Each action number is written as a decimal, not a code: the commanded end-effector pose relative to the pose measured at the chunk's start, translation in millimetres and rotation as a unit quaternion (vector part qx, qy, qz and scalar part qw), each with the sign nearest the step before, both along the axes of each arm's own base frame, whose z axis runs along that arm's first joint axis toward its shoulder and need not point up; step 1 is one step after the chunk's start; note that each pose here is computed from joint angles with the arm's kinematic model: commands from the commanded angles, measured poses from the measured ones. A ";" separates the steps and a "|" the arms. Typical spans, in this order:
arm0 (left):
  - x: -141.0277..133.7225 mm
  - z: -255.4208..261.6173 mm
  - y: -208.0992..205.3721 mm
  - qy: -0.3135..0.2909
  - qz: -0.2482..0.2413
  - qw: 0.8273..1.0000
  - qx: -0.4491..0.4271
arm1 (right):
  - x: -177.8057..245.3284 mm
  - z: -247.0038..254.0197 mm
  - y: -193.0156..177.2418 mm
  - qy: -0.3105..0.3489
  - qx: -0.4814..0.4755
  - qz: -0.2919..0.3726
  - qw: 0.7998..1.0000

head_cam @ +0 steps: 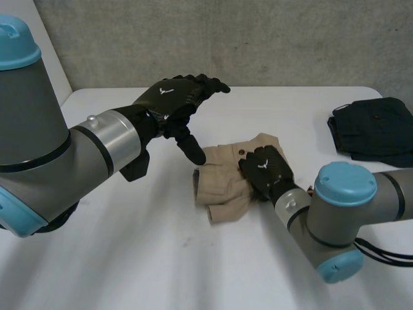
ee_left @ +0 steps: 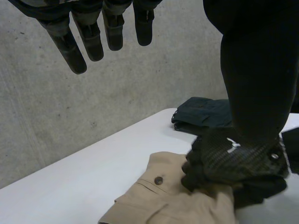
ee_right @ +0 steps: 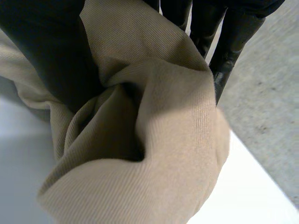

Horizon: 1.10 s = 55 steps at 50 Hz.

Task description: Fold the laundry.

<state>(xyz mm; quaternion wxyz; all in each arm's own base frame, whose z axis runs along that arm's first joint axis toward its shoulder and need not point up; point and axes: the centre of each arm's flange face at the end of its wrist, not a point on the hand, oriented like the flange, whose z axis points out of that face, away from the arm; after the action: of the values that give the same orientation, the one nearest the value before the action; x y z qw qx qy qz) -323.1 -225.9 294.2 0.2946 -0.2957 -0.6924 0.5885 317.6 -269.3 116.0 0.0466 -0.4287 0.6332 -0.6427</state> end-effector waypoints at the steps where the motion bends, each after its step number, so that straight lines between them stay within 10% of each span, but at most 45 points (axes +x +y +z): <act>1: 0.0 0.1 0.5 0.000 0.000 1.000 0.000 | -8.5 11.3 -41.2 0.011 -0.043 -0.028 0.999; 23: 0.2 -1.7 1.0 -0.002 0.000 1.000 0.003 | -93.3 58.5 -198.1 0.017 -0.130 -0.124 0.984; 38: 0.4 -2.7 0.9 -0.004 0.006 1.000 0.004 | -213.0 172.2 -280.3 -0.087 -0.304 -0.254 0.914; 55: -0.4 -6.5 0.5 0.000 0.011 1.000 0.016 | -190.9 95.6 -221.4 -0.050 -0.048 -0.082 0.994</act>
<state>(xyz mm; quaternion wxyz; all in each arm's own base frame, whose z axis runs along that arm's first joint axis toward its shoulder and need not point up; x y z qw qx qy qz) -323.3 -225.1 289.5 0.2892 -0.2871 -0.7018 0.5843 108.6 -530.1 216.3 -0.0789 -0.2788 0.6131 -0.7349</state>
